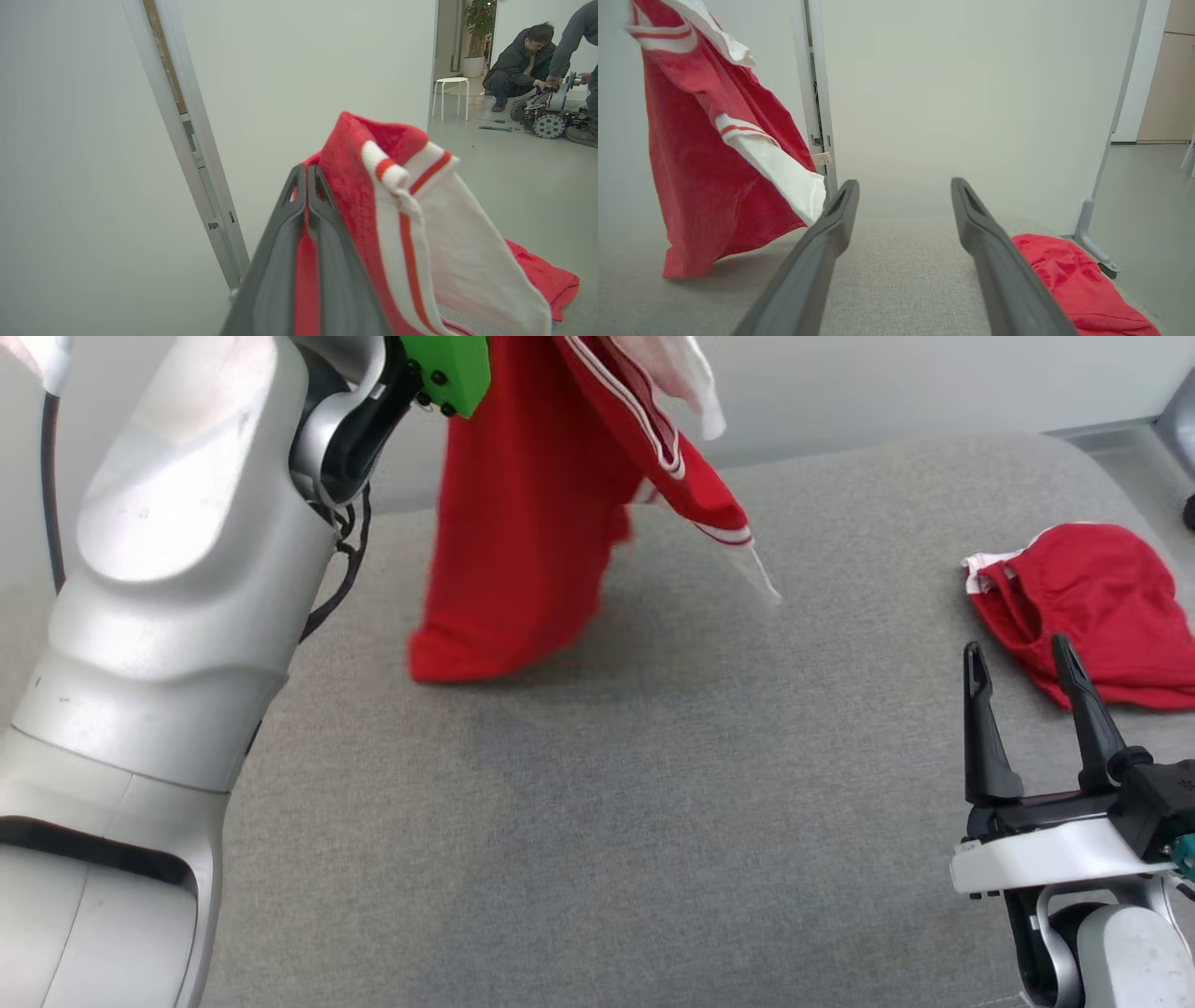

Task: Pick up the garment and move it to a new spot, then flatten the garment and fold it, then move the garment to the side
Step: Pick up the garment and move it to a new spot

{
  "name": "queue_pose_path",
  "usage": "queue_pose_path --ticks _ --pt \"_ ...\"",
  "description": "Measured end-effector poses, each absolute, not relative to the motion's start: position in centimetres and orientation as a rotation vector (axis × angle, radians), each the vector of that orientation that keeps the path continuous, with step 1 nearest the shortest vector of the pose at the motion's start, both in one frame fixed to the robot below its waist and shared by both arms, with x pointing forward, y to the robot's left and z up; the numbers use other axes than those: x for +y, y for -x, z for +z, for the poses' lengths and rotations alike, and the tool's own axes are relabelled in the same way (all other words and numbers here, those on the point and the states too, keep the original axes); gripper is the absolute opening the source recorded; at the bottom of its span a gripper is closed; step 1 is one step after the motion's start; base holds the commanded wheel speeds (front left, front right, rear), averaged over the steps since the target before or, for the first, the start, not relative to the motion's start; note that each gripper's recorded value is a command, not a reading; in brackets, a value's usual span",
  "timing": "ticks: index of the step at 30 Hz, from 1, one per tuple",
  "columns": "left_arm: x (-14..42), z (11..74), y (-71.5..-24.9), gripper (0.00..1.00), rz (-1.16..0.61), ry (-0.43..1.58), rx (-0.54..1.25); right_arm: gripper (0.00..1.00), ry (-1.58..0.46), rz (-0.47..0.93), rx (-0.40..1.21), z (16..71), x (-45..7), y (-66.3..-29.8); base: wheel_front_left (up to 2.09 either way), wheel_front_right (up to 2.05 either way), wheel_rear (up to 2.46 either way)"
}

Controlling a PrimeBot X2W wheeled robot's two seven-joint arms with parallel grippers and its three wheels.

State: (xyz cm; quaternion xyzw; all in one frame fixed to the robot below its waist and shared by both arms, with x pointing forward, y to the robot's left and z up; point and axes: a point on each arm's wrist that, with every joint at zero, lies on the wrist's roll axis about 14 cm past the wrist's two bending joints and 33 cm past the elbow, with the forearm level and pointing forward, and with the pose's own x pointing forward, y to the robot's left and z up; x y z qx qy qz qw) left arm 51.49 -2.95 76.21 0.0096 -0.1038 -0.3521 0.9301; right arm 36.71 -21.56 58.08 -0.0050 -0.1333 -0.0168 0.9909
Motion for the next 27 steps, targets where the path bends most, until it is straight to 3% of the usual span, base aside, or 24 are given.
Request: queue_pose_path --ticks 3,6,14,20,21,23,27 --pt "-3.7 76.9 -49.8 0.00 -0.754 0.036 -0.220 1.00 0.003 -0.055 -0.299 59.1 -22.2 -35.4 0.00 0.00 0.00" --pt "-3.5 73.7 -49.9 0.00 -0.741 0.090 -0.130 1.00 -0.007 -0.085 -0.303 59.1 -23.1 -34.2 0.00 0.00 0.00" --pt "4.0 53.6 -51.0 0.00 -0.451 0.176 0.315 1.00 -0.037 -0.094 -0.266 57.5 -23.3 -34.0 0.00 0.00 0.00" --pt "6.8 46.0 -50.0 0.00 -0.332 0.115 0.412 1.00 -0.047 -0.066 -0.218 55.8 -22.4 -35.6 0.00 0.00 0.00" --pt "6.6 45.1 -49.6 0.24 -0.331 0.117 0.423 1.00 -0.051 -0.058 -0.212 55.5 -22.1 -35.9 0.00 0.00 0.00" --pt "6.3 44.1 -49.1 1.00 -0.332 0.110 0.423 1.00 -0.053 -0.044 -0.202 55.2 -21.7 -36.3 0.00 0.00 0.00" --pt "6.1 44.6 -48.7 1.00 -0.330 0.092 0.352 1.00 -0.060 -0.023 -0.199 54.9 -21.0 -36.5 0.00 0.00 0.00"
